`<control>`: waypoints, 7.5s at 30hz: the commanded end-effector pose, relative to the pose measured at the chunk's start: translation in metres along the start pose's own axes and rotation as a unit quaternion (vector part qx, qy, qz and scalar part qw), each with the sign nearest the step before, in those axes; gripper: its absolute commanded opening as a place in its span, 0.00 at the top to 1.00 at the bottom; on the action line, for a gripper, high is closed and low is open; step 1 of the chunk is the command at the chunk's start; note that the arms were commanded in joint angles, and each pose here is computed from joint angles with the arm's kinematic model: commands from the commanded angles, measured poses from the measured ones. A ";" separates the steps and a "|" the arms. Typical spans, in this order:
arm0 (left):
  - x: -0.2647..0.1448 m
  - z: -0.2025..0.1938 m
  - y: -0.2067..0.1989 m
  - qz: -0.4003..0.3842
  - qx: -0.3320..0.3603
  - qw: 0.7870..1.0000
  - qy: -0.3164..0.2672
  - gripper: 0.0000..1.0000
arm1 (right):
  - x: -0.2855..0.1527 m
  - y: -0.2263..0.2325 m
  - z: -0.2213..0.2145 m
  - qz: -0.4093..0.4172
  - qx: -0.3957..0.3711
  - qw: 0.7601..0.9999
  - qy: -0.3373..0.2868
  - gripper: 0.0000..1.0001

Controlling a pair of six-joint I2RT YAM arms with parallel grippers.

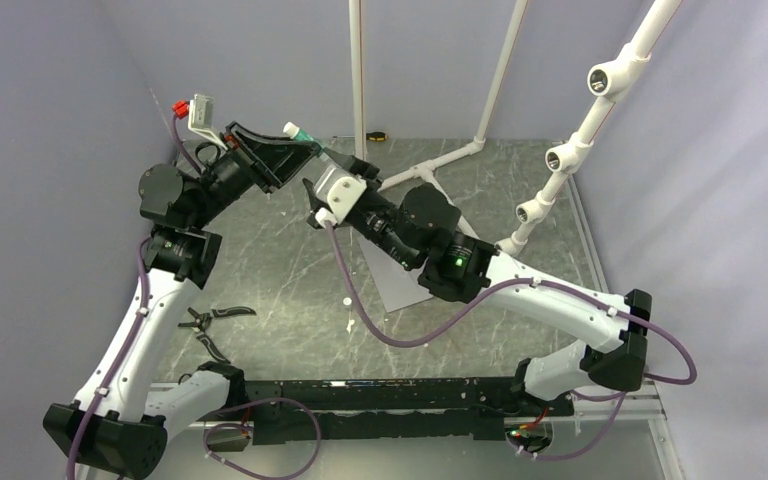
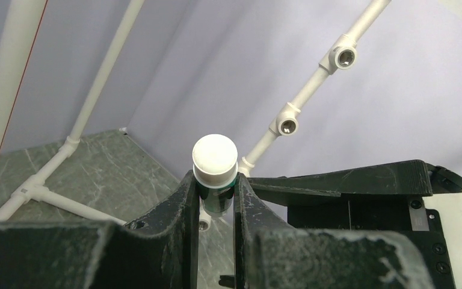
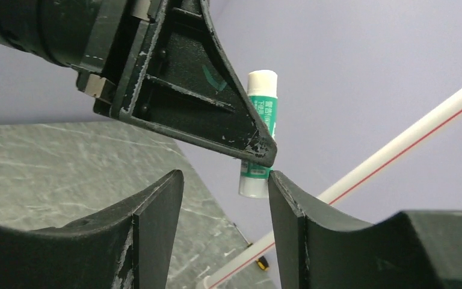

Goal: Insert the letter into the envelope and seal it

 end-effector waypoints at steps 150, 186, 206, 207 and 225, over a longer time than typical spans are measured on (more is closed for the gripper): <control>-0.019 -0.002 -0.033 -0.116 0.100 0.988 0.022 0.98 | -0.028 -0.063 0.024 0.180 0.293 0.935 -0.085 0.68; 0.012 0.022 -0.028 -0.074 -0.177 0.981 -0.028 0.98 | 0.007 -0.073 0.017 0.047 0.129 0.966 -0.218 0.38; 0.011 0.020 -0.027 -0.056 -0.169 0.984 -0.027 0.86 | 0.005 -0.076 0.025 0.063 0.142 0.967 -0.203 1.00; 0.010 0.020 -0.027 -0.052 -0.167 0.984 -0.027 0.75 | 0.004 -0.075 0.024 0.063 0.142 0.968 -0.199 1.00; 0.004 0.025 -0.032 -0.015 -0.131 0.990 -0.040 0.30 | -0.018 -0.061 0.006 0.106 0.138 0.976 -0.131 1.00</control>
Point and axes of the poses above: each gripper's point midway between its finger pads, its own x axis out along the fingers, its own y axis along the line the jaws close on, z = x × y, the point moved 9 cm from there along -x, back along the fingers, and after that the axes turned 2 degrees about x, right-handed, at the moved point
